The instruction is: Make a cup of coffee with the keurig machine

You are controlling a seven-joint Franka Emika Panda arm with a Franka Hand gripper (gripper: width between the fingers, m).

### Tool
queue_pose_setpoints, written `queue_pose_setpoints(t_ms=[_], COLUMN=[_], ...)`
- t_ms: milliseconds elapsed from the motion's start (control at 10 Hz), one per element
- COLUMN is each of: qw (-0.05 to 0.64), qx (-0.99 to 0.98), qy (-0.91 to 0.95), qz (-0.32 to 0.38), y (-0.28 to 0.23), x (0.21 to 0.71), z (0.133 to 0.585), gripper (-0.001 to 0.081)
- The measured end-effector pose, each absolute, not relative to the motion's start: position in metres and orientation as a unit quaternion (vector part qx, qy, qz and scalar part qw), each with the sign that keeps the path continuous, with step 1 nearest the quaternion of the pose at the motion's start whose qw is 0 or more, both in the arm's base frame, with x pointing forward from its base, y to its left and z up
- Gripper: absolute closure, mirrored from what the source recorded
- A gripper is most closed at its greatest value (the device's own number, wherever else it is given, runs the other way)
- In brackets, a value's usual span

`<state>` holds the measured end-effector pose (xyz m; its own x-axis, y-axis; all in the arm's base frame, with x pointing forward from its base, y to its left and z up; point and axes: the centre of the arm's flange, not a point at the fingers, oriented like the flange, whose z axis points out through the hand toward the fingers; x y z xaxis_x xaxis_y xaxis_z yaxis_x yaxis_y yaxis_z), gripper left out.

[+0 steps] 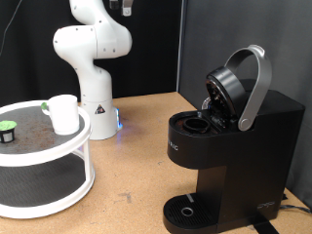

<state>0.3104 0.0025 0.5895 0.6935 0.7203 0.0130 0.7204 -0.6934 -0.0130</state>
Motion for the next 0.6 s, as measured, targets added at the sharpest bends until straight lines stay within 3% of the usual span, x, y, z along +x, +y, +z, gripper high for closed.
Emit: queue_pose_setpoints(t_ms=[600], qw=[0.0], qx=[-0.918], qy=[-0.395], qz=[-0.015], y=[-0.074], x=[0.289], z=[0.594], gripper=[-0.0001])
